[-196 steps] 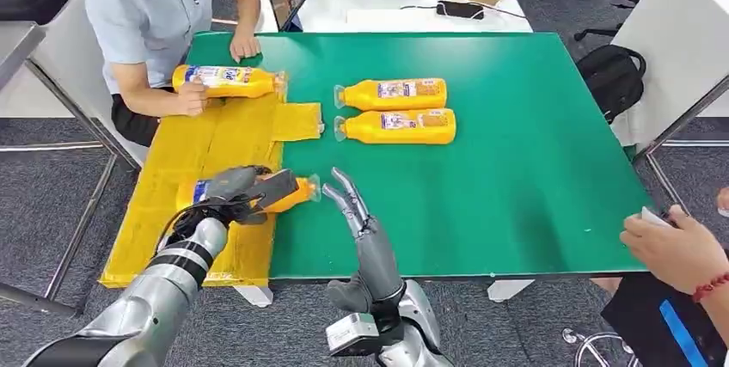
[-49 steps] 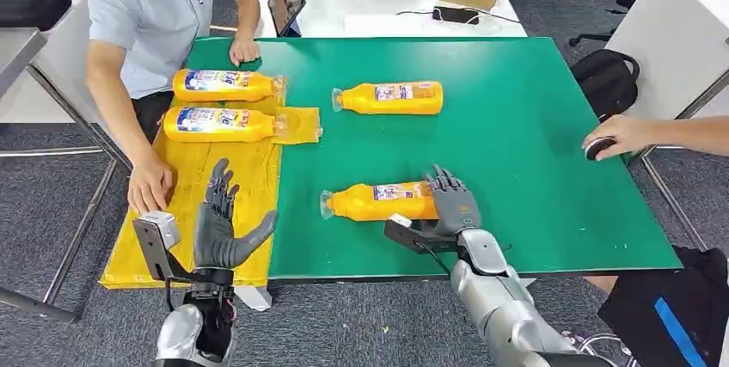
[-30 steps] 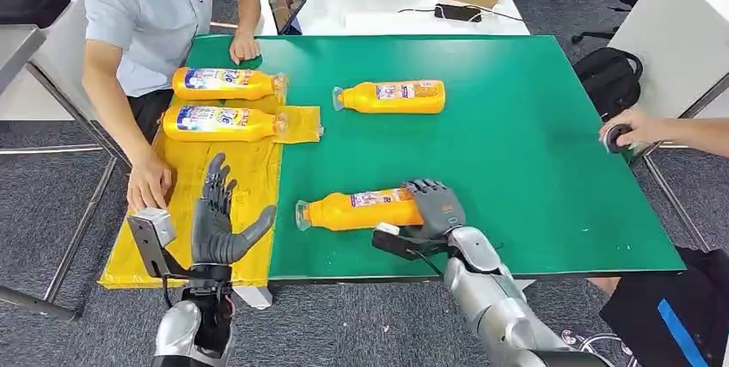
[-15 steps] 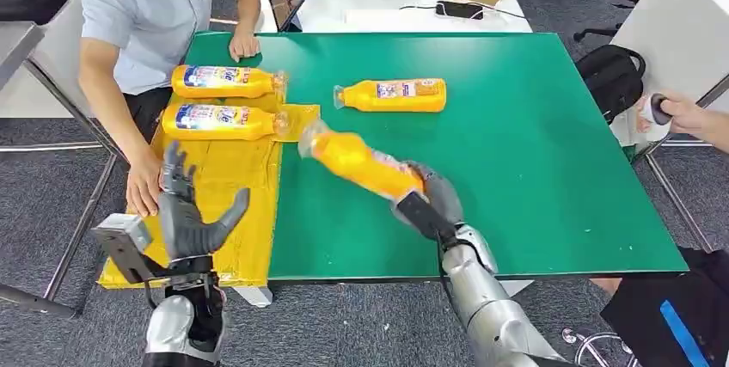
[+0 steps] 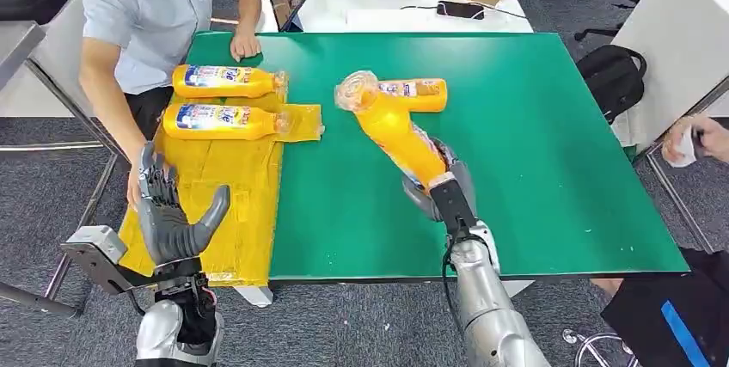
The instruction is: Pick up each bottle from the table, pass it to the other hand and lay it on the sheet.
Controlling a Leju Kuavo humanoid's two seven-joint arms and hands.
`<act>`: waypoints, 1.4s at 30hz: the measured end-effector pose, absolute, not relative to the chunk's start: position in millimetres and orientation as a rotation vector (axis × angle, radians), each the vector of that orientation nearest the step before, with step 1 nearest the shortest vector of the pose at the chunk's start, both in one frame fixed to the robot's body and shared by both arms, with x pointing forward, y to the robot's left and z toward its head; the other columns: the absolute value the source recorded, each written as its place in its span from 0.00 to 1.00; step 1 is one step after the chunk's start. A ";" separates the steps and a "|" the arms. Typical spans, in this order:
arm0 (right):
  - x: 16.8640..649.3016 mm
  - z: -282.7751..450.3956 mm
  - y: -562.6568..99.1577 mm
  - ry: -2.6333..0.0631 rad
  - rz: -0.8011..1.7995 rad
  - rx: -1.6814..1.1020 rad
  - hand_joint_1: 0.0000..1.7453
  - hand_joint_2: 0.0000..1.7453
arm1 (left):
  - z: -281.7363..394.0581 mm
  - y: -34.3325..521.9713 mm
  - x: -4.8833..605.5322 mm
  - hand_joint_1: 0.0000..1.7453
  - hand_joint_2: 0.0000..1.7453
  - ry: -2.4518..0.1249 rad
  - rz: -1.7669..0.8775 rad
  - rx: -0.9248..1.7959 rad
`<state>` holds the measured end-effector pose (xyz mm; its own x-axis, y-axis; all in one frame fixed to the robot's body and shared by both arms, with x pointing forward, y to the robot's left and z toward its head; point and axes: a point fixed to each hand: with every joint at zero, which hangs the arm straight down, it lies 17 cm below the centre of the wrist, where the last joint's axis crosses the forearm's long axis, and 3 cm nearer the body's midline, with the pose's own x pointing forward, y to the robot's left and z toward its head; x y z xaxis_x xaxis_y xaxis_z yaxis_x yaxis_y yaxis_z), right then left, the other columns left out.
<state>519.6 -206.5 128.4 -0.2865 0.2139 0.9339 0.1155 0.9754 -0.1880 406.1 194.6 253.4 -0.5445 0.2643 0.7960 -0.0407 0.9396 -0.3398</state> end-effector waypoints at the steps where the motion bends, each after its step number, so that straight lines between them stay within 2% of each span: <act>1: 517.7 131.2 -210.3 -1.881 0.060 -0.232 1.00 1.00 | 249.7 183.9 406.5 0.00 1.00 -2.088 0.370 -0.229; 6: 505.0 138.1 -220.8 -1.913 -0.055 -0.200 1.00 1.00 | 224.2 104.3 381.2 0.00 1.00 -1.992 0.124 -0.515; 12: 483.9 141.5 -165.6 -1.961 0.159 -0.143 1.00 1.00 | 215.7 62.9 364.4 0.00 1.00 -1.930 0.041 -0.659; 18: 462.6 140.8 -113.5 -1.995 0.340 -0.104 1.00 1.00 | 216.4 45.1 354.2 0.00 1.00 -1.873 0.036 -0.802; 25: 444.6 153.4 -60.0 -2.045 0.422 -0.003 1.00 1.00 | 218.4 29.8 344.9 0.00 1.00 -1.856 -0.002 -0.874; 42: 442.5 148.2 -37.4 -2.027 0.466 0.052 1.00 1.00 | 237.1 27.5 337.1 0.00 1.00 -1.870 0.034 -1.004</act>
<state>442.5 -37.4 148.2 -0.4871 0.1595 0.8587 -0.2316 0.9244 -0.3030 337.1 27.5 237.1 -0.1837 0.6485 0.7387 0.6214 0.6589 -0.4239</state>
